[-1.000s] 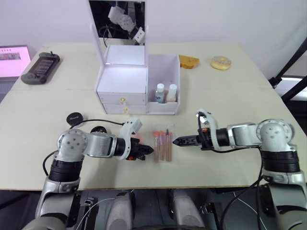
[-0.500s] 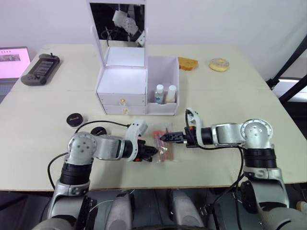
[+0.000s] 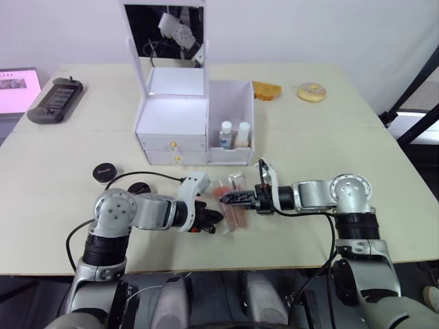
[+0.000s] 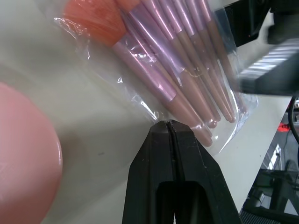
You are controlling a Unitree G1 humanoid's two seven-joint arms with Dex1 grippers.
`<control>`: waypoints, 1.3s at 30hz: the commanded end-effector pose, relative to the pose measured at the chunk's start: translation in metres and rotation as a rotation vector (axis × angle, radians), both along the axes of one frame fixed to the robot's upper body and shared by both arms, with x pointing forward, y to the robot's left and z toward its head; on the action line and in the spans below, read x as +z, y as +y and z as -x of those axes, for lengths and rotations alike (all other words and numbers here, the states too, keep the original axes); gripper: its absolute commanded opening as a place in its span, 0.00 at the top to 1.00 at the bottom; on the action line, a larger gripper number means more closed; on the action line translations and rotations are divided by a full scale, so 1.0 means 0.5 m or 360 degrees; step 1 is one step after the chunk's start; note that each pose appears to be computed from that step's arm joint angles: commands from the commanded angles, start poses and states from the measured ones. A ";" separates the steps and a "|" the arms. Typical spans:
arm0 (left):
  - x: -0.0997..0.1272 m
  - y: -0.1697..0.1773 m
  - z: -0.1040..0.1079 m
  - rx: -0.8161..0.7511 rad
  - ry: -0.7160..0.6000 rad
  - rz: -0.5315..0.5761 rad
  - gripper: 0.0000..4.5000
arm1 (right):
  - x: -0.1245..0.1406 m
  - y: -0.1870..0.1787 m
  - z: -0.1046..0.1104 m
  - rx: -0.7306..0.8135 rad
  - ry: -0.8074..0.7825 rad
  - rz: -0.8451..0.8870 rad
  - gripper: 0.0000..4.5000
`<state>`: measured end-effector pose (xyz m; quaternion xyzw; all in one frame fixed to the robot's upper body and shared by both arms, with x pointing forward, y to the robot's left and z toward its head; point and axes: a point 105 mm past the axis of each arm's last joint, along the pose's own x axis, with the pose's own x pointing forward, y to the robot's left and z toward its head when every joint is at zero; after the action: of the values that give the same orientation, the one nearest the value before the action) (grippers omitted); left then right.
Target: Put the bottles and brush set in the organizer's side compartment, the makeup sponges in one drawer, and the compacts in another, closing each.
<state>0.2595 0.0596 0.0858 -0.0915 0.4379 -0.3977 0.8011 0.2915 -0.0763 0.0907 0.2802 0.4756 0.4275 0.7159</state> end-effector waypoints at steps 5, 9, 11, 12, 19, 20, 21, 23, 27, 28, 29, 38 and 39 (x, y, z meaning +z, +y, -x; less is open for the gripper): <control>-0.012 0.004 0.015 -0.0057 0.0024 -0.0049 1.00 | -0.009 -0.005 -0.007 0.0048 0.0045 0.0023 0.99; 0.002 0.002 0.017 -0.0074 0.0011 0.0008 1.00 | 0.003 -0.013 -0.003 0.0071 0.0018 -0.0001 0.99; 0.031 -0.006 0.016 -0.0094 -0.0038 0.0122 1.00 | 0.015 -0.025 0.002 0.0084 -0.0037 -0.0001 0.99; 0.052 -0.005 0.015 -0.0103 -0.0075 0.0179 1.00 | 0.030 -0.033 0.005 0.0092 -0.0087 -0.0017 0.99; 0.161 0.035 0.043 -0.0297 -0.0450 0.0219 1.00 | 0.158 -0.069 0.025 0.0160 -0.0596 -0.0043 0.99; 0.179 0.045 0.049 -0.0317 -0.0533 0.0237 1.00 | 0.193 -0.068 0.024 0.0170 -0.0730 -0.0072 0.99; 0.194 0.054 0.055 -0.0335 -0.0615 0.0244 1.00 | 0.229 -0.066 0.024 0.0179 -0.0857 -0.0105 0.99; 0.210 0.077 0.064 -0.0358 -0.0749 0.0194 1.00 | 0.312 -0.064 0.020 0.0169 -0.1151 -0.0204 0.99; 0.265 0.105 0.056 -0.0291 -0.1149 0.0352 1.00 | 0.433 -0.065 -0.003 0.0101 -0.1811 -0.0283 0.99; 0.271 0.111 0.053 -0.0276 -0.1178 0.0392 1.00 | 0.450 -0.068 -0.023 0.0073 -0.1891 -0.0250 0.99; 0.280 0.114 0.053 -0.0268 -0.1206 0.0462 1.00 | 0.469 -0.069 -0.042 0.0061 -0.1966 -0.0239 0.99; 0.327 0.147 0.030 -0.0142 -0.1405 0.0720 1.00 | 0.500 -0.047 -0.190 0.0193 -0.2274 -0.0112 0.99; 0.328 0.152 0.031 -0.0136 -0.1421 0.0730 1.00 | 0.502 -0.043 -0.204 0.0187 -0.2297 -0.0150 0.99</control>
<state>0.2446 0.1284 0.2393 -0.0755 -0.0085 -0.5233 0.8487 0.3886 -0.0951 0.3297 -0.0476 -0.0840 0.5623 0.8213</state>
